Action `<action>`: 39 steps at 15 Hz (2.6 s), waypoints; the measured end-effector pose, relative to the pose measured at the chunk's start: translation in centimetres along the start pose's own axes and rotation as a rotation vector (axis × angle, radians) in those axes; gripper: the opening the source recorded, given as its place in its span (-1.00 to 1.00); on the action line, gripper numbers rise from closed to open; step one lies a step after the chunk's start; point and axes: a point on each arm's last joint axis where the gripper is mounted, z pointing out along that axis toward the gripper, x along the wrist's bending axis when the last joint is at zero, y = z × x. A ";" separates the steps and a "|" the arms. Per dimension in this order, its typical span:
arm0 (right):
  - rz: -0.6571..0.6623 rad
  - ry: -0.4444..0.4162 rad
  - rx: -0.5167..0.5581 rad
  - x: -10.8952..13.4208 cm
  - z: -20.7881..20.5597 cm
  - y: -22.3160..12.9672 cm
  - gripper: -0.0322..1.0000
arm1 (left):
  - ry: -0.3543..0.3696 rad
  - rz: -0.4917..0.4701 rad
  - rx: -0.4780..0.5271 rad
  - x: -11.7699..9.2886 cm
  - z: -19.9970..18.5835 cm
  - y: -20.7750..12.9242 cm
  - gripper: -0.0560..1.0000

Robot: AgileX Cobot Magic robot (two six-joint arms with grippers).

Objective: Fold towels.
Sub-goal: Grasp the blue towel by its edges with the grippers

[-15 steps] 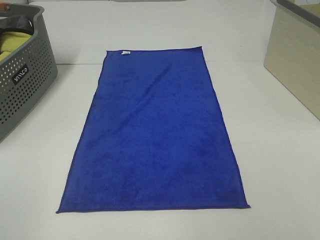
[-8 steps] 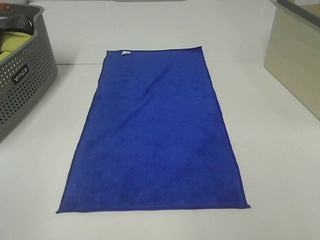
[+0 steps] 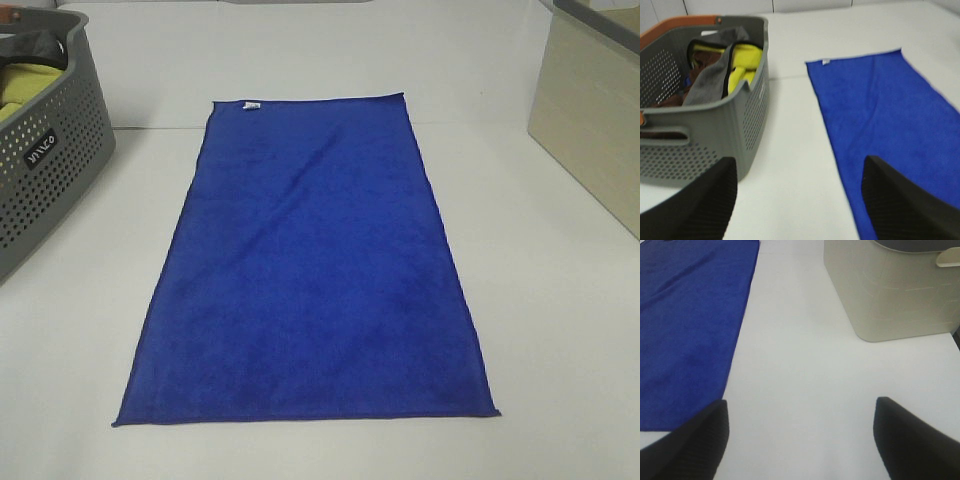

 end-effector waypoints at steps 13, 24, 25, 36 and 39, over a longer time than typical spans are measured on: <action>0.296 0.126 0.620 0.0 19.4 6.7 0.45 | -0.113 -0.448 0.638 0.3 18.5 -4.0 0.38; 0.407 0.353 0.914 1.7 30.4 -0.7 0.44 | -0.259 -0.486 1.087 0.0 30.8 -13.1 0.38; 0.428 0.357 0.956 1.8 31.1 -1.9 0.42 | -0.291 -0.464 1.110 -0.8 31.2 -14.0 0.38; 0.368 0.380 0.998 5.9 31.1 -5.2 0.41 | -0.330 -0.444 1.122 -4.2 31.4 -14.5 0.38; 0.454 0.377 1.034 6.3 31.7 -6.1 0.24 | -0.330 -0.458 1.130 -4.3 31.5 -14.7 0.27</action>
